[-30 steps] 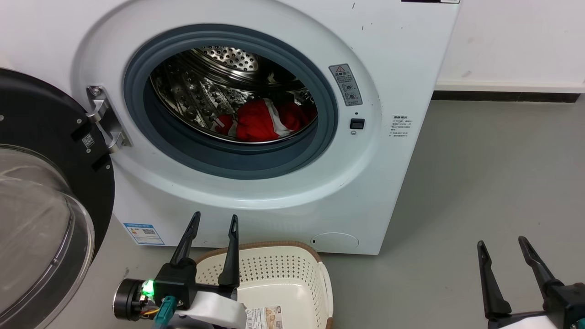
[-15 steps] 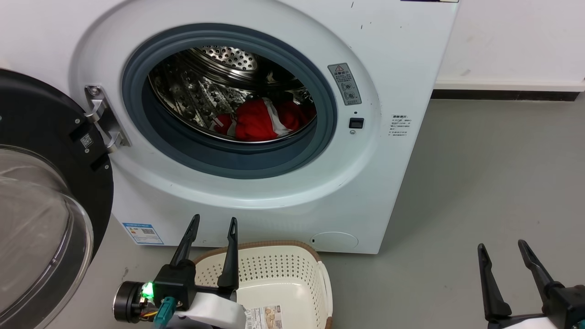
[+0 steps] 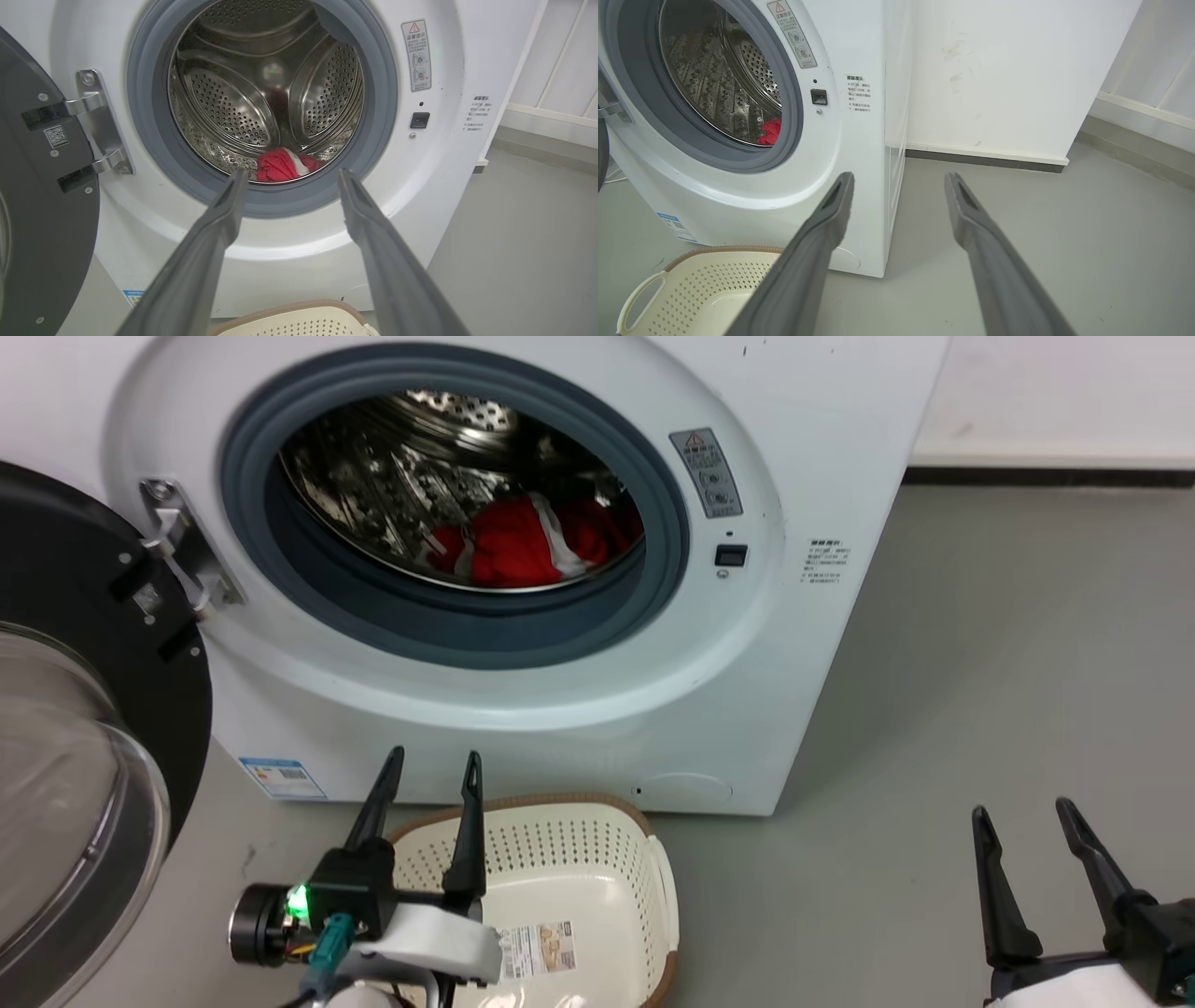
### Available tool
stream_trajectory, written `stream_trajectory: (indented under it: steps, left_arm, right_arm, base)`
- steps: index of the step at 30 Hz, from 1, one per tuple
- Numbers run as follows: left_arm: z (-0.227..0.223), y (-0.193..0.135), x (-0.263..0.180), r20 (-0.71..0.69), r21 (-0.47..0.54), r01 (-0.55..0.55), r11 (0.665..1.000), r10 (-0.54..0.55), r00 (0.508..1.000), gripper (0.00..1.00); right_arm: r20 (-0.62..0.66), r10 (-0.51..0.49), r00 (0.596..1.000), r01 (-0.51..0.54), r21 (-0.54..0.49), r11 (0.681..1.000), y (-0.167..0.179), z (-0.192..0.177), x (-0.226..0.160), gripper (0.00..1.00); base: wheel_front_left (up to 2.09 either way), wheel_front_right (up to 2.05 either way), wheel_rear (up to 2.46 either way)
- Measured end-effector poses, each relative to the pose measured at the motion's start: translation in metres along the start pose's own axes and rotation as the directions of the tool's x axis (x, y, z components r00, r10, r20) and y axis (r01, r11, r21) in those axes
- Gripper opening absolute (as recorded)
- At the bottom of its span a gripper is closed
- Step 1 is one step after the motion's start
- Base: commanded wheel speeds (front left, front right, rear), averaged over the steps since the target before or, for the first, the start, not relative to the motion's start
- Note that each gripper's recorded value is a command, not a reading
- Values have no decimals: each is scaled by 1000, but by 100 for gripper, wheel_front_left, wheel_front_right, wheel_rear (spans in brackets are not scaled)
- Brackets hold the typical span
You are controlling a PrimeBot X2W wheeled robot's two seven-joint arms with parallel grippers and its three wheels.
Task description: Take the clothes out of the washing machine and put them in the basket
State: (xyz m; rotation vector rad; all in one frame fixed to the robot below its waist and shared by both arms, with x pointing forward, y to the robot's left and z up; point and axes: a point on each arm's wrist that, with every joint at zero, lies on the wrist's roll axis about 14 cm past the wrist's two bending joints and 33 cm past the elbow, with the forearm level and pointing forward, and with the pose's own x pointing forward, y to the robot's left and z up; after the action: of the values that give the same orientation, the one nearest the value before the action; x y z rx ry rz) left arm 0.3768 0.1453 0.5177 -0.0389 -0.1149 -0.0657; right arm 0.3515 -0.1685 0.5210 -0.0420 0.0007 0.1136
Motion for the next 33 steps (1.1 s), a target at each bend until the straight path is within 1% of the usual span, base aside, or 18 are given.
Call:
stream_trajectory:
  steps: [9,17,25,33]
  left_arm:
    - [-22,9,48,-37,-9,-15,1000,15,999,100]
    - [-60,20,102,-93,19,5,1000,-3,996,100]
    - [-99,18,154,-145,22,46,999,-42,988,100]
    - [-137,14,195,-227,38,107,993,-96,969,100]
  right_arm:
    - [-36,18,999,-17,17,1000,4,-17,29,100]
    - [-100,6,995,-2,41,999,-1,-51,50,100]
    - [-155,-45,987,54,53,997,-18,-80,55,100]
    - [-200,-65,978,82,79,994,-22,-100,51,100]
  base:
    - [0,0,0]
    - [0,0,0]
    - [0,0,0]
    - [0,0,0]
